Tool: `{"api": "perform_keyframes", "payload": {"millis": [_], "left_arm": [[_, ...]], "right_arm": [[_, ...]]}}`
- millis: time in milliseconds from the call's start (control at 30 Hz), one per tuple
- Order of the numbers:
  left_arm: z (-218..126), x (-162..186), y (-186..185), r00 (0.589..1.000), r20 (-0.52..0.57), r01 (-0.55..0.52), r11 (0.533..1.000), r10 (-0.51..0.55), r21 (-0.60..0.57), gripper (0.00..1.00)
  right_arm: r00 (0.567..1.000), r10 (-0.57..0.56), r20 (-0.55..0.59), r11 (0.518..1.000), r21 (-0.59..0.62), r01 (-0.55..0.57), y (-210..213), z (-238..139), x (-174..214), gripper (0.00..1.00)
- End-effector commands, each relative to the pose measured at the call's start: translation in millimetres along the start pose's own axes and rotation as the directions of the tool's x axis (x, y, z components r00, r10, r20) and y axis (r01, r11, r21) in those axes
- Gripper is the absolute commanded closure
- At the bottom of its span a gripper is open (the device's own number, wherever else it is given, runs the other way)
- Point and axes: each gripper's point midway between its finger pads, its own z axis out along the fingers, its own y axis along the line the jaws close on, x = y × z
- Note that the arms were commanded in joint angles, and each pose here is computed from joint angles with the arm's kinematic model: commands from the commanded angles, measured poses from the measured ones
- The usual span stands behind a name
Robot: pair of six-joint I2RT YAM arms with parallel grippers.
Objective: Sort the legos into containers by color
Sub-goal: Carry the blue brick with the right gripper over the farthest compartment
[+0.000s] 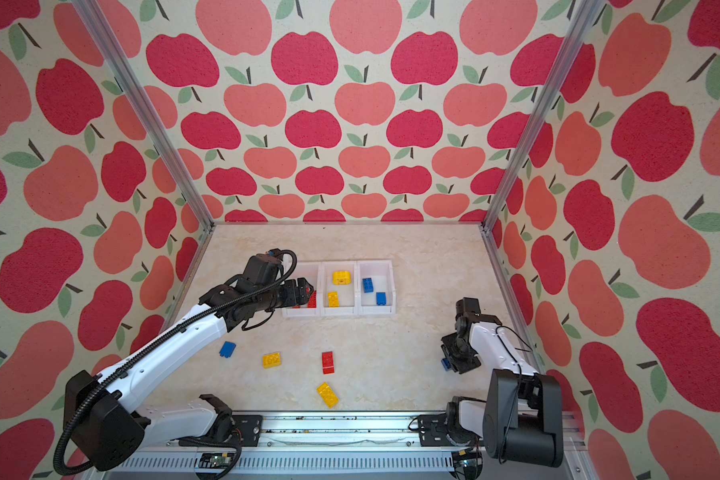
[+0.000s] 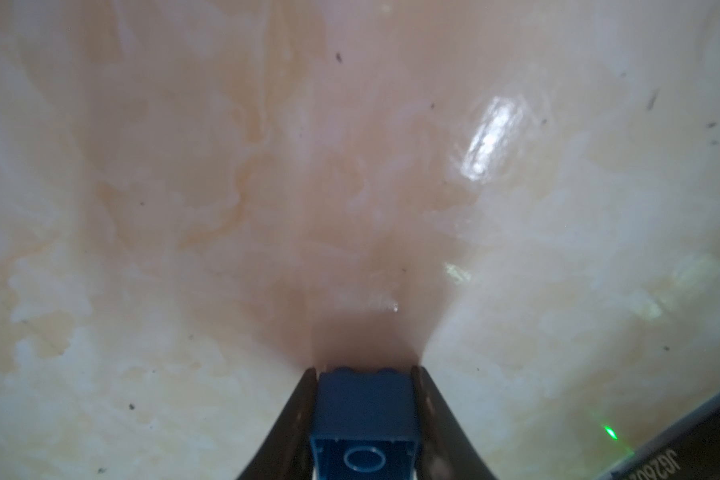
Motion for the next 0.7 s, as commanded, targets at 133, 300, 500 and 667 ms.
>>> {"api": "perform_keyframes", "payload": {"millis": [133,300,500,667], "left_arm": [[-3,4,11,1.000,-0.004,0.021,0.999,-0.021,-0.041,0.11],[-5,4,12,1.000,-0.001,0.020,0.999,-0.020,-0.042,0.11],[-8,7,14,1.000,0.002,0.029,0.999,-0.029,-0.043,0.11],[-10,9,17,0.999,0.005,0.037,0.998,-0.037,-0.046,0.10]], "right_arm": [[1.000,-0.007,-0.012,1.000,0.016,0.008,-6,2,3,0.72],[1.000,-0.017,-0.012,1.000,0.002,0.017,-5,-2,3,0.74],[0.998,-0.055,-0.006,0.998,-0.035,0.055,0,-11,4,0.77],[0.993,-0.119,0.009,0.992,-0.046,0.119,5,-21,7,0.78]]}}
